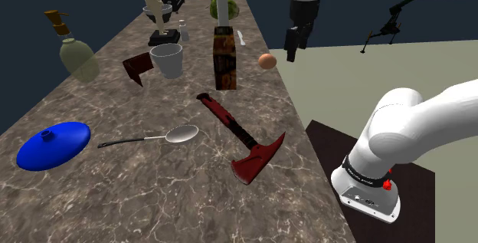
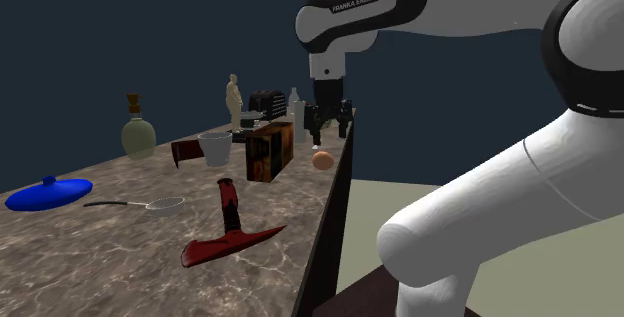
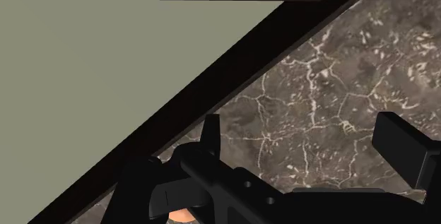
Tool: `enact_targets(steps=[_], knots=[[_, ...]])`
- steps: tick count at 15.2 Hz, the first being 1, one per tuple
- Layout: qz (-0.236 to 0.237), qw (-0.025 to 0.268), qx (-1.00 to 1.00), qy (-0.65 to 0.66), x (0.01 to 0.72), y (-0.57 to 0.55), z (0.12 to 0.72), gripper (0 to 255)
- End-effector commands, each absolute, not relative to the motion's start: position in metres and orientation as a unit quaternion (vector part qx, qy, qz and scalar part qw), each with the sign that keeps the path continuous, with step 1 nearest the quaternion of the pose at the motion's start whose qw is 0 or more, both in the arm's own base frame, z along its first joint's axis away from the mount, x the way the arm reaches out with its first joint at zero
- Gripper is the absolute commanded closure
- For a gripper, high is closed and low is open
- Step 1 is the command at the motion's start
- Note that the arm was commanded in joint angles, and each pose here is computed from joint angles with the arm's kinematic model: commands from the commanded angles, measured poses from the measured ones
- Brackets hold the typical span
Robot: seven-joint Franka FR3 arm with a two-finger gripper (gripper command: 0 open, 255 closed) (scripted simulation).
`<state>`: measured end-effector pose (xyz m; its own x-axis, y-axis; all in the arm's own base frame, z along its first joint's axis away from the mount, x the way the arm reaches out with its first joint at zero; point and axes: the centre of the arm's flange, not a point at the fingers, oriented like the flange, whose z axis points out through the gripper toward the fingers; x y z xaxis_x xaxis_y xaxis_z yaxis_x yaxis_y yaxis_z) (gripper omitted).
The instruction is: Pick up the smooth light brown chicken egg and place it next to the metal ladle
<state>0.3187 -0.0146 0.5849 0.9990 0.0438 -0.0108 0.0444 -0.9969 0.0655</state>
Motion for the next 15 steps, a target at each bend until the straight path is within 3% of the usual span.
enact_targets(steps=[1, 15], knots=[[-0.005, 0.033, 0.999, 0.022, 0.319, -0.015, 0.585, 0], [0.026, -0.078, 0.983, 0.164, 0.452, -0.152, 0.517, 0]])
